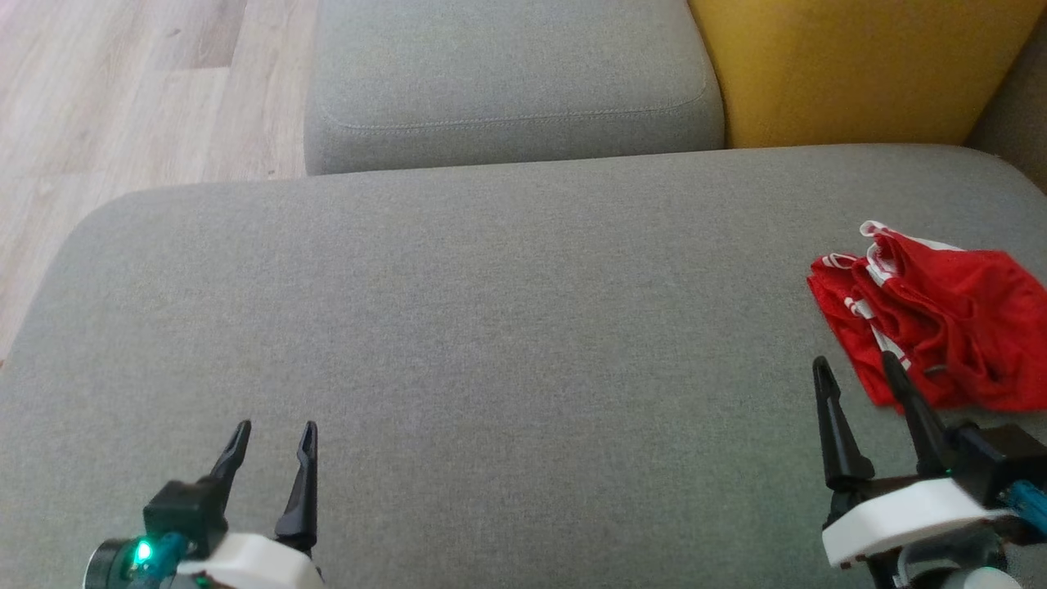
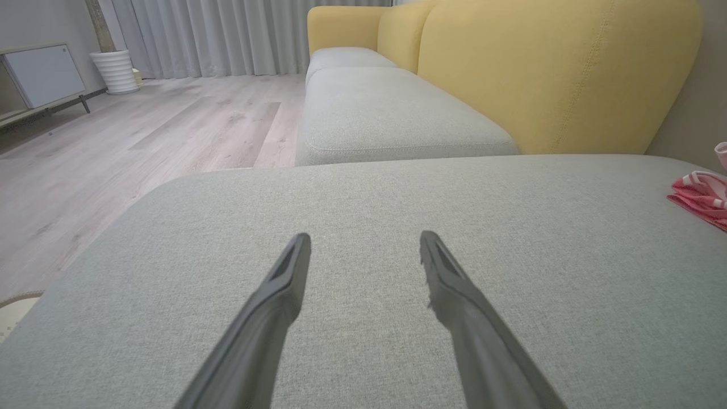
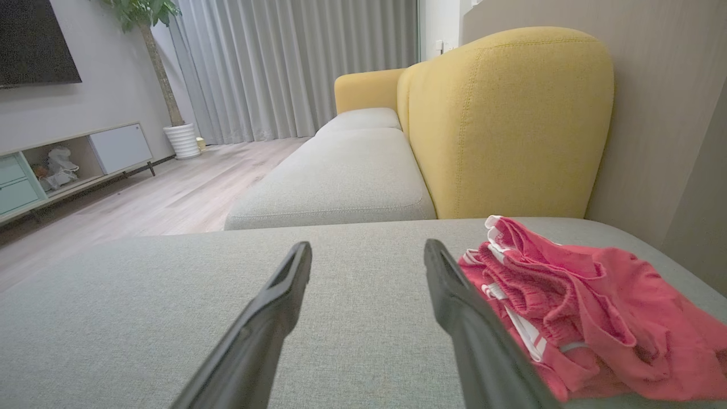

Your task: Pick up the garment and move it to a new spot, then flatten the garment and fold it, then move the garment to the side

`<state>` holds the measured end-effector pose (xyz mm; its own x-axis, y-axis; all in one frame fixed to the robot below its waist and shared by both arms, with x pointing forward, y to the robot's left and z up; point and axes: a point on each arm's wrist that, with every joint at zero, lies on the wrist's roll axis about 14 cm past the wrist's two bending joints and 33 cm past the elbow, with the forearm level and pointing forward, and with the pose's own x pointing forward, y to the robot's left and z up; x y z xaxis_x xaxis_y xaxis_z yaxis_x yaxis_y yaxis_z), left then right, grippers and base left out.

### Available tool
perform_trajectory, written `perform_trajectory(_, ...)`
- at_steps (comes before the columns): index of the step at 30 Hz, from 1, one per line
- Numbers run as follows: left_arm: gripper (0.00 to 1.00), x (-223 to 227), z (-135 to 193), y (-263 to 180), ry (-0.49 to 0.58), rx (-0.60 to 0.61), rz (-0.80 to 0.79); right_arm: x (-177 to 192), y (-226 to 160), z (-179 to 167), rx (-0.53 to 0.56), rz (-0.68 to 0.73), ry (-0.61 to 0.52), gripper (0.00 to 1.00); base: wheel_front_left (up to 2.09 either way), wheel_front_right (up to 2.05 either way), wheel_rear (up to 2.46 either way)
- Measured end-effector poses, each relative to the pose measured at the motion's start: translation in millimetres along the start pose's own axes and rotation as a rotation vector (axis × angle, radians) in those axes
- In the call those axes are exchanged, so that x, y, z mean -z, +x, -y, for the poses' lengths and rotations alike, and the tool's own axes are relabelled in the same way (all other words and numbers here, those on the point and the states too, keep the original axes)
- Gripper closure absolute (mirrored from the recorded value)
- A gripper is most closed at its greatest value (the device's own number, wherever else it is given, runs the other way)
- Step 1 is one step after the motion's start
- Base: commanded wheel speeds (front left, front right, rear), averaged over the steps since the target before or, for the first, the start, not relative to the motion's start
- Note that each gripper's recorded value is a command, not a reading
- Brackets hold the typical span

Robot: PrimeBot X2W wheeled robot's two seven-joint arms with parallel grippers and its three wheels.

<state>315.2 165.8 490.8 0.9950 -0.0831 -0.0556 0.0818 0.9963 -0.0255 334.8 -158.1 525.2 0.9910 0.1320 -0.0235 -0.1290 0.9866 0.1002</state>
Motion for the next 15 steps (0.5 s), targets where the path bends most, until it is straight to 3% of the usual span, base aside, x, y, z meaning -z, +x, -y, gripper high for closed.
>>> perform_trajectory(5,0.00,1.0,1.3,-0.4,-0.004,0.012,-0.005,1.1,0.9,-0.9,-0.003,-0.004,0.000,0.00,0.00,0.00,0.00)
perform_trajectory(6,1.00,1.7,1.6,-0.5,-0.007,0.012,-0.007,2.0,1.1,-1.1,-0.004,-0.007,0.001,1.00,0.00,0.00,0.00)
perform_trajectory(15,1.00,32.9,5.5,-10.8,-0.085,-0.002,-0.114,30.1,-5.5,1.9,0.010,-0.088,0.082,1.00,0.00,0.00,0.00)
